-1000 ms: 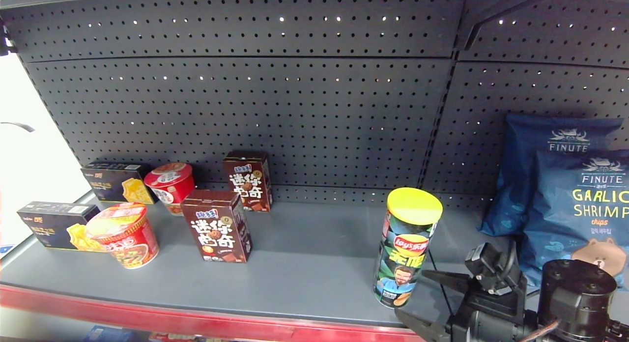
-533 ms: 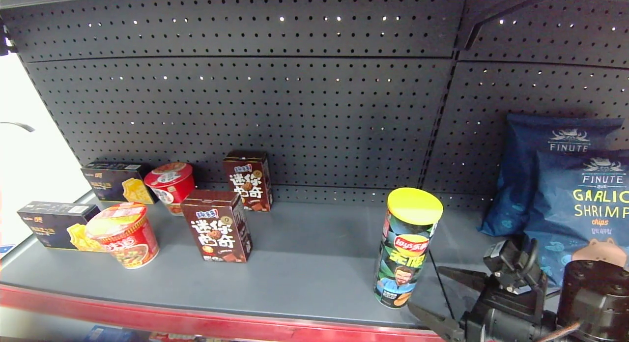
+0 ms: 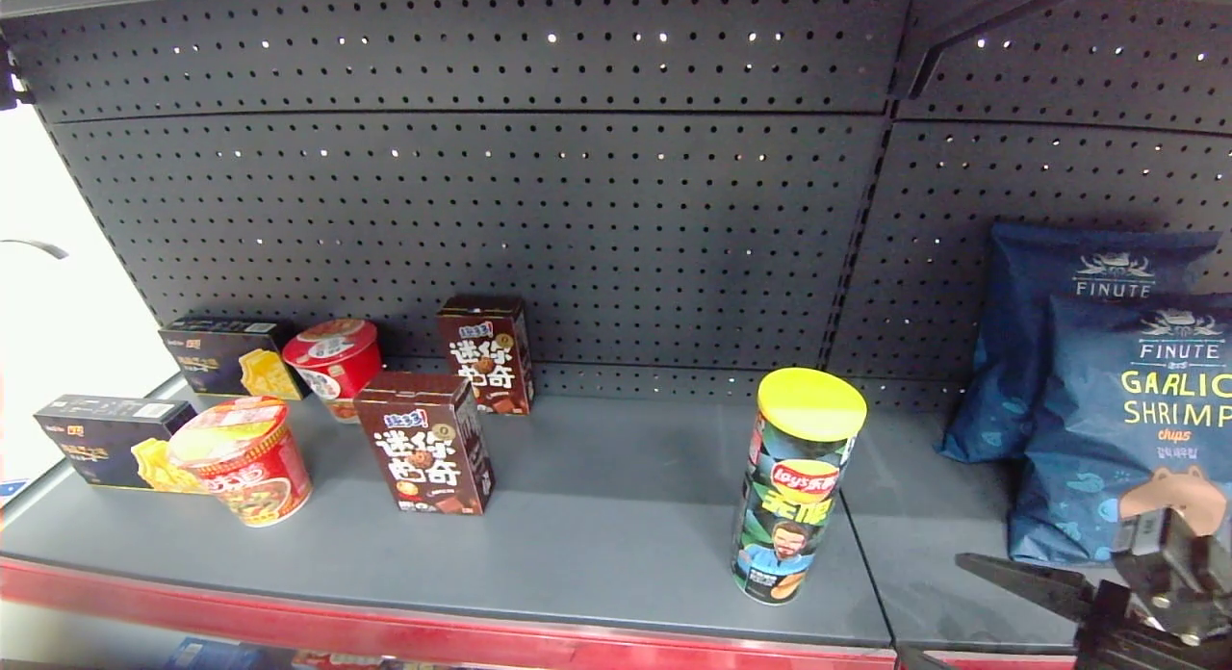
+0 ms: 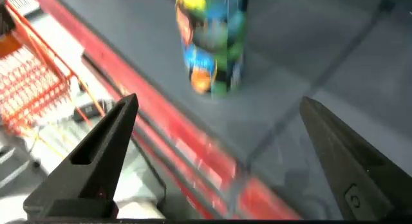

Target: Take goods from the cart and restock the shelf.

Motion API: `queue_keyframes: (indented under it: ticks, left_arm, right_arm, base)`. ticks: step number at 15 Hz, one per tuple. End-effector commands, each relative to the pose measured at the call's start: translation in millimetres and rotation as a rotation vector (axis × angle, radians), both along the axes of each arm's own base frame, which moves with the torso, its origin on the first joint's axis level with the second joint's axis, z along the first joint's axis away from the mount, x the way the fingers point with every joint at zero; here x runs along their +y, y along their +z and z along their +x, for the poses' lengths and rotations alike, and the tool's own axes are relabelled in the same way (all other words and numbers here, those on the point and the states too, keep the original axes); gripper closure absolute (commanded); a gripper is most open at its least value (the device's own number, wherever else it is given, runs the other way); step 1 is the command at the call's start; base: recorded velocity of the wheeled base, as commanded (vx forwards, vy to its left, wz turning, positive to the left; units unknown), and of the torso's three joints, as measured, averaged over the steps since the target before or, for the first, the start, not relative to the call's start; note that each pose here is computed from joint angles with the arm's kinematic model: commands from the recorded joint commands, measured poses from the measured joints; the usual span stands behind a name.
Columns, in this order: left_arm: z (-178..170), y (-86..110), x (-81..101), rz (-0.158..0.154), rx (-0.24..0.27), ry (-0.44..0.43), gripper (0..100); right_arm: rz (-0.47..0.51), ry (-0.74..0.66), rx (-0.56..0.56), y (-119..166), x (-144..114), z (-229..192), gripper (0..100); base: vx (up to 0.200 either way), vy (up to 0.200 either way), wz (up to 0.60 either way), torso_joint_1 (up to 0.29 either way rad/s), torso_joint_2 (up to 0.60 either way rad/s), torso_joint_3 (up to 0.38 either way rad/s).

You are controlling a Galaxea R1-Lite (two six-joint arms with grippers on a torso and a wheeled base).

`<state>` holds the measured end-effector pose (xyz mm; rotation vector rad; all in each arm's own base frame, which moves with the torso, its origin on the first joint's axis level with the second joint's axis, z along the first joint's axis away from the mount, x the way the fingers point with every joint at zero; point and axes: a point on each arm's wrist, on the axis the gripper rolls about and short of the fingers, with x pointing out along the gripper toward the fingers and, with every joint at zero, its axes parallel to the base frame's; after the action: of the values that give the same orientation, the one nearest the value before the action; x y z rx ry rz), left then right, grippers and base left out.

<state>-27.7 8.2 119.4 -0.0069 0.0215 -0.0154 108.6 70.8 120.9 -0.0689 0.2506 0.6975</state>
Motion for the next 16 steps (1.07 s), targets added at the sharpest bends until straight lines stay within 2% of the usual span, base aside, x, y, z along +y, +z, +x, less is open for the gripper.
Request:
queue_keyframes:
  ticks: [1,2,4,5,6,7,8,10,11,12,13,14,15,16]
  left_arm:
    - [-1,3.0,0.1,0.000,-0.009,0.000,100]
    - [-2,5.1,0.1,0.003,-0.017,-0.001,100]
    - [-10,27.3,1.4,0.034,-0.090,-0.032,100]
    - [-14,42.8,1.7,0.051,-0.126,-0.087,100]
    - [-13,52.0,1.1,0.061,-0.128,-0.136,100]
    - [-10,72.4,-1.5,0.079,-0.102,-0.224,100]
    - [0,83.6,-5.1,0.084,-0.064,-0.297,100]
    - [24,103.0,-12.1,0.084,-0.006,-0.396,100]
    - [37,110.9,-15.7,0.083,0.022,-0.431,100]
    - [48,114.5,-18.5,0.081,0.047,-0.458,100]
    - [64,115.4,-23.6,0.075,0.085,-0.531,100]
    - [73,116.6,-28.0,0.072,0.099,-0.599,100]
    - [86,119.1,-34.4,0.071,0.103,-0.668,100]
    - [96,121.1,-40.0,0.069,0.100,-0.702,100]
  right_arm:
    - [0.046,-0.130,-0.143,38,-42,-62,0]
    - [0.035,-0.182,-0.141,35,-53,-78,0]
    - [0.024,-0.322,-0.162,27,-74,-108,0]
    - [0.022,-0.384,-0.159,28,-80,-118,0]
    - [0.024,-0.428,-0.157,28,-81,-123,0]
    - [0.059,-0.569,-0.178,24,-81,-132,0]
    - [0.098,-0.669,-0.185,14,-80,-137,0]
    - [0.143,-0.742,-0.161,-7,-79,-137,0]
    - [0.153,-0.768,-0.203,-5,-79,-135,0]
    - [0.138,-0.778,-0.198,-10,-79,-134,0]
    - [0.078,-0.837,-0.146,-32,-80,-127,0]
    - [0.072,-0.902,-0.167,-36,-81,-126,0]
    - [0.070,-0.878,-0.176,-35,-80,-126,0]
    - [0.056,-0.861,-0.179,-35,-80,-125,0]
  base:
    - [0.000,0.000,0.00,0.000,0.00,0.000]
    - [0.000,0.000,0.00,0.000,0.00,0.000]
    - [0.000,0.000,0.00,0.000,0.00,0.000]
    - [0.000,0.000,0.00,0.000,0.00,0.000]
    - [0.000,0.000,0.00,0.000,0.00,0.000]
    - [0.000,0.000,0.00,0.000,0.00,0.000]
    - [0.000,0.000,0.00,0.000,0.00,0.000]
    - [0.000,0.000,0.00,0.000,0.00,0.000]
    - [0.000,0.000,0.00,0.000,0.00,0.000]
    - [0.000,0.000,0.00,0.000,0.00,0.000]
    - [0.000,0.000,0.00,0.000,0.00,0.000]
    - [0.000,0.000,0.00,0.000,0.00,0.000]
    - [0.000,0.000,0.00,0.000,0.00,0.000]
    - [0.000,0.000,0.00,0.000,0.00,0.000]
